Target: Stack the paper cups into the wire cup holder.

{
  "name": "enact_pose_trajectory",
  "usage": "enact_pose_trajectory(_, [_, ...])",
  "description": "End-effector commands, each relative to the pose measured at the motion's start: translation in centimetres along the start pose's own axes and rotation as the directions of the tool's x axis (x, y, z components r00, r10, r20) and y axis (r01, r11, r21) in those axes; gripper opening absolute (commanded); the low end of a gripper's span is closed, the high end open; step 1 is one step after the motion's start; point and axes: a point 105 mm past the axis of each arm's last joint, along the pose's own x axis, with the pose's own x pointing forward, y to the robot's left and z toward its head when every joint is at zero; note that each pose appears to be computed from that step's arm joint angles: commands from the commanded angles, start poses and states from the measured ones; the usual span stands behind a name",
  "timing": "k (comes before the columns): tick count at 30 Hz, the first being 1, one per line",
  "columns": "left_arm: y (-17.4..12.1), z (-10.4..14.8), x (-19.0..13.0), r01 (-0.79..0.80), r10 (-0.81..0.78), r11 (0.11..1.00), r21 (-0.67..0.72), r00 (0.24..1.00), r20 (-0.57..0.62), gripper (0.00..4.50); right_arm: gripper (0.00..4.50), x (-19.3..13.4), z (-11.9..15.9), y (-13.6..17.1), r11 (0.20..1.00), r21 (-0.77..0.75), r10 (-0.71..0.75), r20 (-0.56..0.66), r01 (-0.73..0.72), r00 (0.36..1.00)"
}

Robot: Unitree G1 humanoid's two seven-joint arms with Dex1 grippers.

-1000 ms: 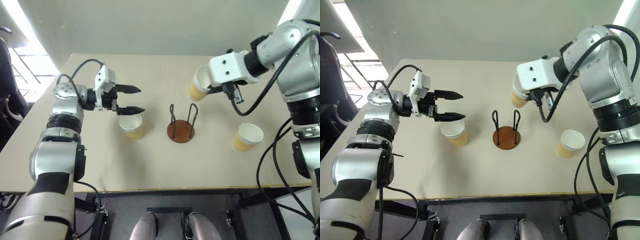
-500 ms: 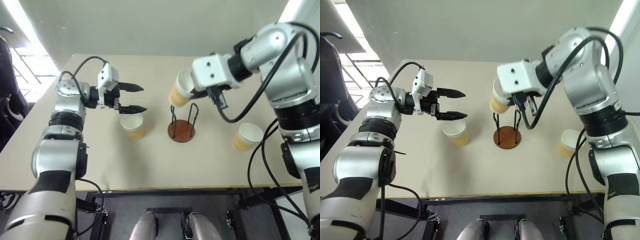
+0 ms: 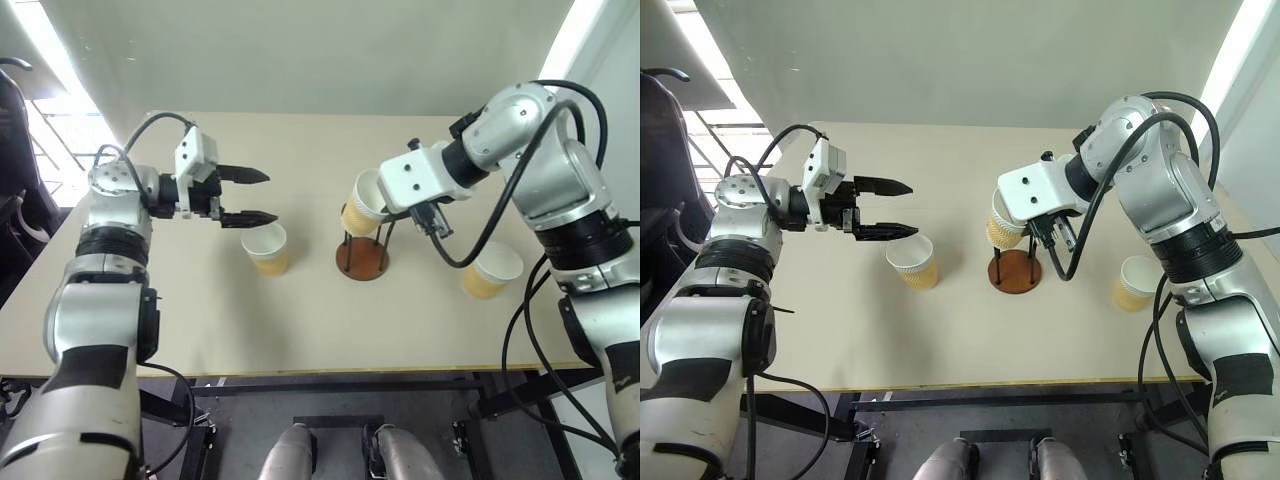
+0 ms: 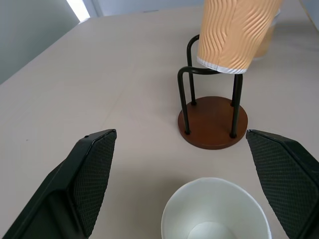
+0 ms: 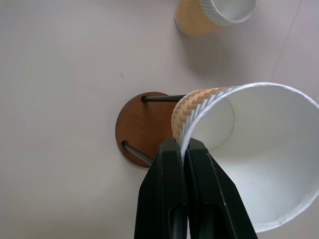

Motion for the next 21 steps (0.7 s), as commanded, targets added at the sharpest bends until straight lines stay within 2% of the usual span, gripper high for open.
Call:
enact_pose_trajectory(1, [0.0,1.0,-0.6,0.013,-0.015,0.999,0.042,0.999,0.033,4.50,0.01,-0.6,0.5,-0.9,0.998,-0.049,-0.030,-0.018,0.029,0.999])
enact_pose_trajectory(8, [0.0,1.0,-0.7,0.009,-0.011,0.999,0.044,0.999,0.036,4.50,0.01,-1.3,0.1,-1.8,0.997,-0.058,-0.048,-0.031,0.047,0.998])
enact_pose_trajectory(15, [0.1,1.3,-0.9,0.006,-0.008,0.999,0.049,0.999,0.038,4.50,0.01,-2.1,0.9,-2.0,0.999,-0.023,-0.044,0.017,0.045,0.999])
enact_pose_trajectory(21, [0.2,1.5,-0.9,0.006,-0.008,0.998,0.055,0.999,0.037,4.50,0.01,-2.3,0.1,-2.2,0.998,-0.029,-0.056,-0.025,0.055,0.998])
